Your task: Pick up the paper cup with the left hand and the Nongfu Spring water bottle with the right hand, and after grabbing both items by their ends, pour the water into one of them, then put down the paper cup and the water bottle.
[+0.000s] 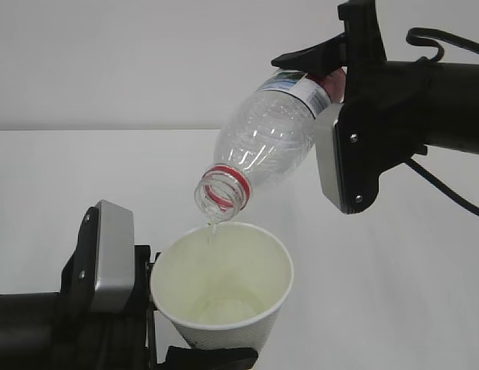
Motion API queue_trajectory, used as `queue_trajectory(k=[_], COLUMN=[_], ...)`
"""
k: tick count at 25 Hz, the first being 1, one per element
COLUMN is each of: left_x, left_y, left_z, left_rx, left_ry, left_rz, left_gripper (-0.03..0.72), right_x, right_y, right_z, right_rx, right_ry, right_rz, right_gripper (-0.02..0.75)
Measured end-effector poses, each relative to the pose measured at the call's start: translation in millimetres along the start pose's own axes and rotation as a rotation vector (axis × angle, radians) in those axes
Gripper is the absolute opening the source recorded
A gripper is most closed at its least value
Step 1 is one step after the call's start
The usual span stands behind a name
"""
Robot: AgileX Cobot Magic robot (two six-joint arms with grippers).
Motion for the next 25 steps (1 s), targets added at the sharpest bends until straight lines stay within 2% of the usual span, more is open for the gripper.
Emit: queue_trajectory(k=[25], left_x=[0.0], left_y=[0.0], left_z=[0.0], left_rx=[0.000], left_ry=[0.000], left_rz=[0.000], left_gripper=[0.528], right_x=[0.6], right_y=[0.0], right_z=[-0.5], right_rx=[-0.003], right_ry=[-0.006], right_rz=[-0.003], right_gripper=[0.469])
Point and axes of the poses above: a point on each arm's last joint axis where the gripper is mounted, y pointing out along that axis toward the gripper, z along the wrist's bending axis when the last joint is at zero, x = y × z, the point moved 10 cm from there along y, pointing out along that axis toward the gripper, and after that the axes turned 13 degrees about y, right-handed, at the moved point
